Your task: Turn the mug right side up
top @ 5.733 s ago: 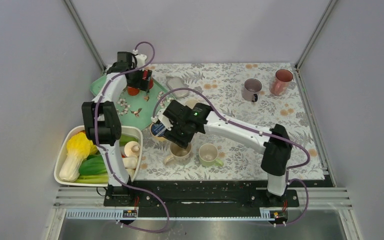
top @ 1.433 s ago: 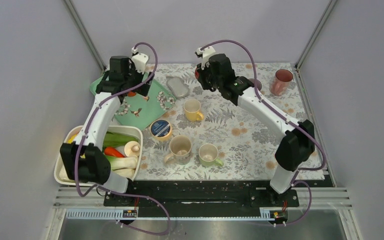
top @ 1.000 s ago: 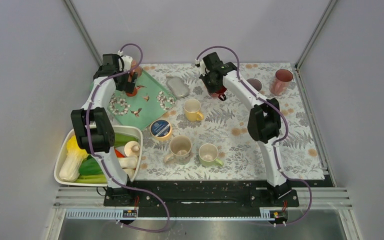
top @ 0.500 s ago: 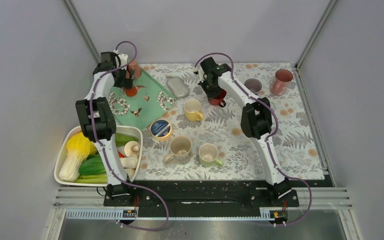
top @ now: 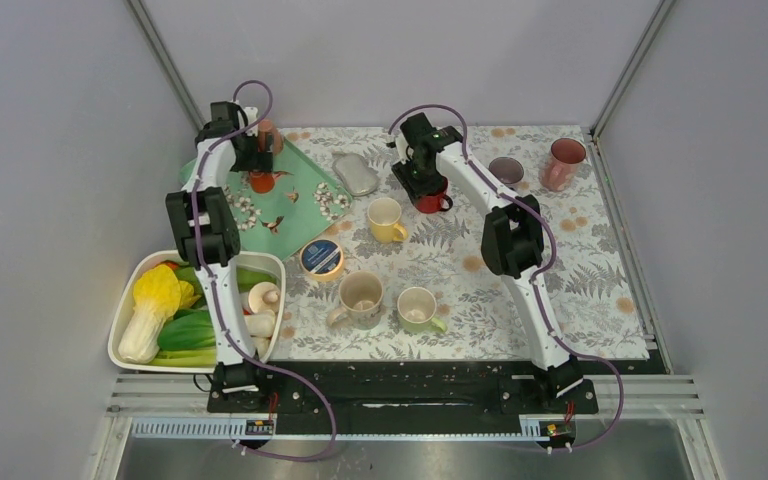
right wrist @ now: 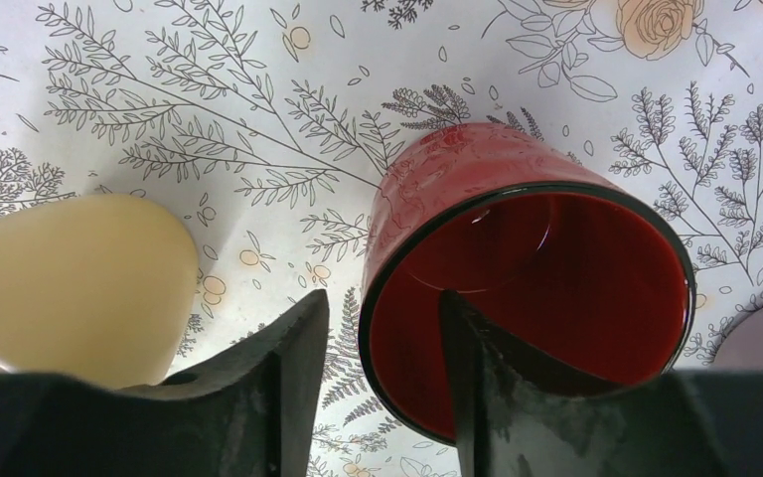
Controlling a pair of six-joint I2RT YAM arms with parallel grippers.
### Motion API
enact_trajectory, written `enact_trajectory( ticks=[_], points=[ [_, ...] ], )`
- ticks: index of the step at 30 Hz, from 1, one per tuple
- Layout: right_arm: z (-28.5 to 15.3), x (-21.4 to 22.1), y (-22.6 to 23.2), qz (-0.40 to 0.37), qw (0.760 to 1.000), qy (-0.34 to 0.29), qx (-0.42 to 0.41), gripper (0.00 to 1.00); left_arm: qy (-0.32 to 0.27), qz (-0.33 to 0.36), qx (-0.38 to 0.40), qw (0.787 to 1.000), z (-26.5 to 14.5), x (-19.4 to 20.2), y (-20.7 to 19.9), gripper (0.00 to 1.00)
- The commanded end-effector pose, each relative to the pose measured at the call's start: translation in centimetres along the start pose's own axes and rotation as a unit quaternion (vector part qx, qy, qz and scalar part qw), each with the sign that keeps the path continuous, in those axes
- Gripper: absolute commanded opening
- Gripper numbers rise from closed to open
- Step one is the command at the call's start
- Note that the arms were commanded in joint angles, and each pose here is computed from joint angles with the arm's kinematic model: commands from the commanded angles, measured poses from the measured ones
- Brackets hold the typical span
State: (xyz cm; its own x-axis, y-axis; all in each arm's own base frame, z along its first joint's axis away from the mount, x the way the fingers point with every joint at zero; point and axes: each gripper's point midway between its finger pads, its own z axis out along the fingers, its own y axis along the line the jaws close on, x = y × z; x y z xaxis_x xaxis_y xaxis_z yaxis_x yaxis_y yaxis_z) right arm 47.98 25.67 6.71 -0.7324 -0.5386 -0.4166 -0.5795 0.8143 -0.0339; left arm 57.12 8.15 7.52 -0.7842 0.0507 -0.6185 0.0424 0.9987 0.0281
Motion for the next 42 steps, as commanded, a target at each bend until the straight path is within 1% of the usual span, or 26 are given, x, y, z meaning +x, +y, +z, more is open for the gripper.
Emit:
enact_trajectory(
  ticks=[1,3,7,8,12,14,19,21,23,25,28,29,32,35,37,42],
  points=[
    [-2.9,-2.1,-0.3,0.000,0.999,-0.041,-0.001,0.57,-0.018,-0.016,-0.021,0.999,-0.5,-2.4,0.3,0.95],
    [-3.5,-2.0,-0.4,0.000,0.999,-0.043,0.003,0.60,-0.013,-0.002,-0.017,1.000,-0.2,-2.5,-0.2,0.91],
    [-4.9,-1.6,-0.5,-0.001,0.999,-0.049,0.008,0.62,-0.002,0.049,0.005,0.999,0.5,-2.6,-1.9,0.80],
    [-5.1,-1.4,-0.4,-0.001,0.999,-0.048,0.008,0.62,0.003,0.056,0.005,0.998,0.7,-2.4,-2.0,0.76],
    [-6.0,-0.6,-0.3,-0.001,0.999,-0.048,0.008,0.63,0.024,0.070,0.017,0.997,1.0,-1.1,-2.4,0.65],
    [-6.3,-0.1,-0.3,-0.001,0.999,-0.049,0.008,0.63,0.034,0.072,0.024,0.997,0.8,-0.3,-2.6,0.63],
    [-7.5,0.2,0.0,-0.001,0.998,-0.062,0.007,0.63,0.044,0.068,0.058,0.995,-0.7,1.4,-4.2,0.63],
    [-7.7,0.4,0.0,0.000,0.998,-0.067,0.007,0.63,0.050,0.068,0.066,0.994,-1.2,2.2,-4.7,0.57],
    [-8.2,0.6,0.0,0.001,0.997,-0.072,0.008,0.63,0.054,0.070,0.073,0.993,-1.7,2.7,-5.1,0.48],
    [-8.6,1.0,0.0,0.002,0.997,-0.076,0.011,0.63,0.060,0.075,0.081,0.992,-2.3,3.4,-5.6,0.45],
    [-9.2,1.7,0.1,0.003,0.997,-0.078,0.011,0.64,0.069,0.085,0.096,0.989,-3.7,4.8,-6.3,0.47],
    [-9.4,2.1,0.2,0.003,0.997,-0.077,0.010,0.64,0.070,0.093,0.100,0.988,-4.2,5.2,-6.4,0.51],
    [-9.7,3.2,0.4,0.003,0.997,-0.073,0.009,0.65,0.076,0.121,0.115,0.983,-5.7,6.5,-6.9,0.70],
    [-10.3,3.7,0.7,0.006,0.997,-0.079,0.004,0.66,0.079,0.139,0.107,0.981,-6.7,7.3,-6.6,0.81],
    [-10.7,3.8,1.0,0.008,0.996,-0.085,-0.001,0.67,0.076,0.143,0.091,0.983,-6.7,7.2,-6.0,0.85],
    [-11.2,4.1,1.1,0.009,0.996,-0.092,-0.002,0.68,0.086,0.139,0.075,0.984,-6.0,7.5,-5.6,0.85]
  ],
)
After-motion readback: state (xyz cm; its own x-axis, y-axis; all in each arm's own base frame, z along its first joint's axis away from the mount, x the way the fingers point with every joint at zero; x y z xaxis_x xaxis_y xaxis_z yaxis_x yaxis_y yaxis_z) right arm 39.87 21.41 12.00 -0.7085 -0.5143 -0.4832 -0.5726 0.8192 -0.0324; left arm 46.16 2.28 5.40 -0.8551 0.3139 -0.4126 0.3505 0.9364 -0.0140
